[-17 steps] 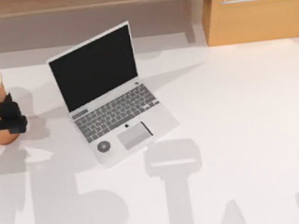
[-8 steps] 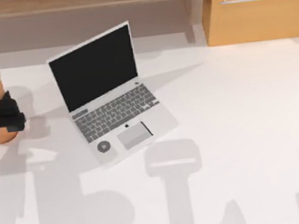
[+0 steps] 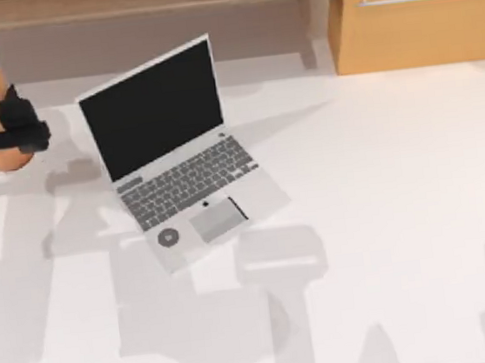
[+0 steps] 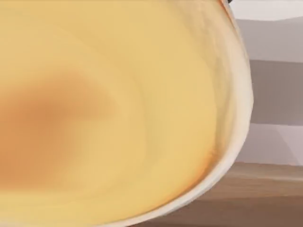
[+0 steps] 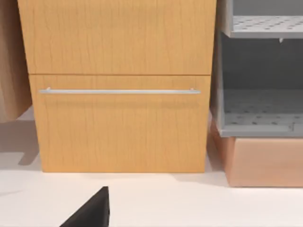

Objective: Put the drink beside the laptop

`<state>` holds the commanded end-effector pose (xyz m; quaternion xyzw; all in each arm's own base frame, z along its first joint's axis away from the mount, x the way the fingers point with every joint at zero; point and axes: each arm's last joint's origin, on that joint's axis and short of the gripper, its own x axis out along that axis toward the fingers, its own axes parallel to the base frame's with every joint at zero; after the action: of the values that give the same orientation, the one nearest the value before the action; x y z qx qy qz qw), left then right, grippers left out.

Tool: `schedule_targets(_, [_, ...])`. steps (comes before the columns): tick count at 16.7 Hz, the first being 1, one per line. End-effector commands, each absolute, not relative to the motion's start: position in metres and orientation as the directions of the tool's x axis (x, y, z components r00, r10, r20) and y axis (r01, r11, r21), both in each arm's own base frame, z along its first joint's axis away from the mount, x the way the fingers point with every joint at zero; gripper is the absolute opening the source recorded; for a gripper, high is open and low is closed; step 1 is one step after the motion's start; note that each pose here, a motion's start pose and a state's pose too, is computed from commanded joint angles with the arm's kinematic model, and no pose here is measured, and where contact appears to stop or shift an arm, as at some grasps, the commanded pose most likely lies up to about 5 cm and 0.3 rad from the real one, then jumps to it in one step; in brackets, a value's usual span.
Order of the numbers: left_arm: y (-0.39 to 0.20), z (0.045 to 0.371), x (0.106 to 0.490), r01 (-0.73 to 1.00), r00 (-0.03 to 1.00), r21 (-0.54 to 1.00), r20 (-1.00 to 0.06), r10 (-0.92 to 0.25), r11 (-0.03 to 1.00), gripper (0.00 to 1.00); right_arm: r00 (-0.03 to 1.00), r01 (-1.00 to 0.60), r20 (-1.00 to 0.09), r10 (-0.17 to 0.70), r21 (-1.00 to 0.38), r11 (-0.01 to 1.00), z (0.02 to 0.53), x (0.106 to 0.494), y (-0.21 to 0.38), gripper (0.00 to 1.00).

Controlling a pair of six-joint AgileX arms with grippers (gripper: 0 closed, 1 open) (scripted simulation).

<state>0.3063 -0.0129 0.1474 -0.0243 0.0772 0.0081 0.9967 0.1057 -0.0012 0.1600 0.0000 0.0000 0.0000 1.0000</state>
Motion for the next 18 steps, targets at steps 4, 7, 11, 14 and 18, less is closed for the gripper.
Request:
schedule_targets(4, [-0.074,0.196,0.333,-0.019,1.000,-0.156,-0.026,0.015,0.988,0.00,1.000,0.000,0.000,0.000,0.000,1.000,0.160,0.106,-0.001,1.00])
schedule_targets(7, [-0.139,0.227,0.336,0.015,1.000,-0.248,0.016,-0.011,0.969,0.00,1.000,0.000,0.000,0.000,0.000,1.000,0.160,0.106,-0.001,1.00])
schedule_targets(11, [-0.229,0.237,0.319,0.036,0.998,-0.300,-0.037,-0.049,0.953,0.00,1.000,0.000,0.000,0.000,0.000,1.000,0.160,0.106,-0.001,1.00])
schedule_targets(14, [-0.287,0.215,0.298,0.023,0.989,-0.240,-0.138,-0.058,0.971,0.00,1.000,0.000,0.000,0.000,0.000,1.000,0.160,0.106,-0.001,1.00])
schedule_targets(18, [-0.335,0.170,0.270,0.019,0.965,-0.084,-0.257,-0.040,0.996,0.00,1.000,0.000,0.000,0.000,0.000,1.000,0.160,0.106,-0.001,1.00])
